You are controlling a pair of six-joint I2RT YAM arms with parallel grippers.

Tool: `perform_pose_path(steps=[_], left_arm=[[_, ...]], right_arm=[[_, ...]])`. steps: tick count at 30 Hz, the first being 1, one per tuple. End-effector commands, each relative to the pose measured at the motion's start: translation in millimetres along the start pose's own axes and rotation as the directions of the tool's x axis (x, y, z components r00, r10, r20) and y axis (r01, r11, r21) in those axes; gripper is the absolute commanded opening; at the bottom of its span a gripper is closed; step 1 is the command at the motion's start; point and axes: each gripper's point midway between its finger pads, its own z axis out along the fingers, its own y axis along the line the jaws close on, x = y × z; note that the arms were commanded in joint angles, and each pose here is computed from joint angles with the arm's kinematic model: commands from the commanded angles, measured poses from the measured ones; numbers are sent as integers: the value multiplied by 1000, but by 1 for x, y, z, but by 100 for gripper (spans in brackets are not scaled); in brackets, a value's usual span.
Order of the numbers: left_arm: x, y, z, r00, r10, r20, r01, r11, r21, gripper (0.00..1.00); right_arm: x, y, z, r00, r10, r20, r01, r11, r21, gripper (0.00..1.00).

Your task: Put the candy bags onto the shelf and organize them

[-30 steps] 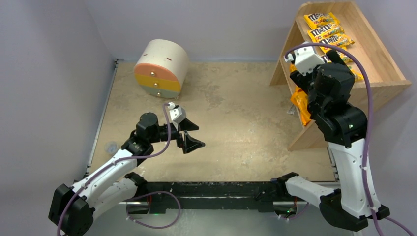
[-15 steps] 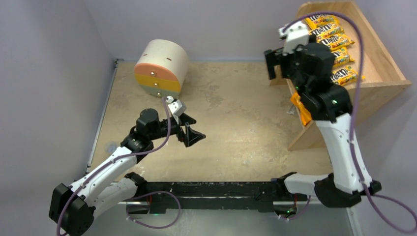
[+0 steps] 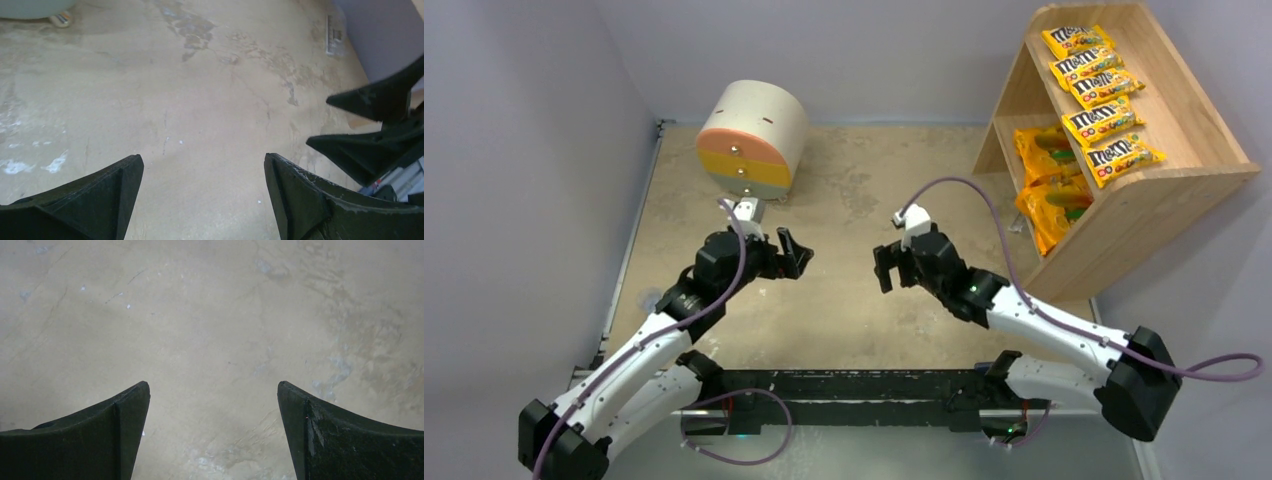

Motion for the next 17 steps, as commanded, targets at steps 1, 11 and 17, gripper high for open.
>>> perform_pose_path(steps=[1, 11, 17], left_arm=[[-2, 29, -17, 991, -109, 72, 120, 978, -170, 96], [23, 38, -38, 972, -231, 43, 235, 948, -213, 96], [24, 42, -45, 971, -233, 53, 239, 943, -229, 96]], right_arm=[[-31, -2, -17, 928, 284, 240, -282, 958, -42, 99], [14, -30, -51, 855, 430, 291, -443, 896, -22, 99], [24, -39, -55, 835, 449, 318, -470, 883, -11, 99]])
